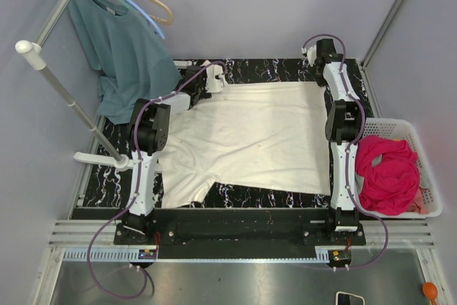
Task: Fold and stack the t-shirts
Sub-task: Flatten the tshirt out
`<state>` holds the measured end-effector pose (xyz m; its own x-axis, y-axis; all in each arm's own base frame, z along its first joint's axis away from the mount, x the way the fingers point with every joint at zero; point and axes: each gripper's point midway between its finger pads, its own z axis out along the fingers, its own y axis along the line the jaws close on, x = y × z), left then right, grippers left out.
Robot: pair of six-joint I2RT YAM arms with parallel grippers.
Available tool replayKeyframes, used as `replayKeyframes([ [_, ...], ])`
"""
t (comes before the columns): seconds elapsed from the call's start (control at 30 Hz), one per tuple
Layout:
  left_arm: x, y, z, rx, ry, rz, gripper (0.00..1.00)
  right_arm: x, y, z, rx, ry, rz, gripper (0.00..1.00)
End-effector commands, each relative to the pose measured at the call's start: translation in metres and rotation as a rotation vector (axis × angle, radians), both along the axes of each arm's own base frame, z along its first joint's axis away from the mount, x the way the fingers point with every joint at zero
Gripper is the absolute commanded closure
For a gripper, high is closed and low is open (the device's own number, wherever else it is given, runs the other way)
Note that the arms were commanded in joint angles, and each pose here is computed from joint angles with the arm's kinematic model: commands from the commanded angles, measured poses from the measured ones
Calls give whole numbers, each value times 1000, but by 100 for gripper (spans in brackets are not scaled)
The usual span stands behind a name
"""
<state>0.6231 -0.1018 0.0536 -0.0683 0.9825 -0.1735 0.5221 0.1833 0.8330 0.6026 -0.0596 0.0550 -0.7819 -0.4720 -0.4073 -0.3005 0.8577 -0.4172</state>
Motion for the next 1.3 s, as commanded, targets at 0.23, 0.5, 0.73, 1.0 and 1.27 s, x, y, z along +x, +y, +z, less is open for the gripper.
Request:
replayKeyframes([
  [0.23, -3, 11, -9, -27, 41, 46, 9, 27, -32, 37, -120, -145, -58, 56],
  [0.5, 5, 4, 18, -120, -14, 83, 1, 17, -17, 67, -29, -185, -65, 48],
  [0.73, 7, 1, 53, -226, -67, 120, 1, -7, 17, 82, 125, -179, -49, 30],
  [1.0, 9, 2, 78, -294, -125, 146, 1, -19, 59, 69, 260, -133, 6, 10],
  [1.27, 42, 4, 113, -391, -233, 183, 1, -21, 64, 21, 230, -54, 25, 9],
])
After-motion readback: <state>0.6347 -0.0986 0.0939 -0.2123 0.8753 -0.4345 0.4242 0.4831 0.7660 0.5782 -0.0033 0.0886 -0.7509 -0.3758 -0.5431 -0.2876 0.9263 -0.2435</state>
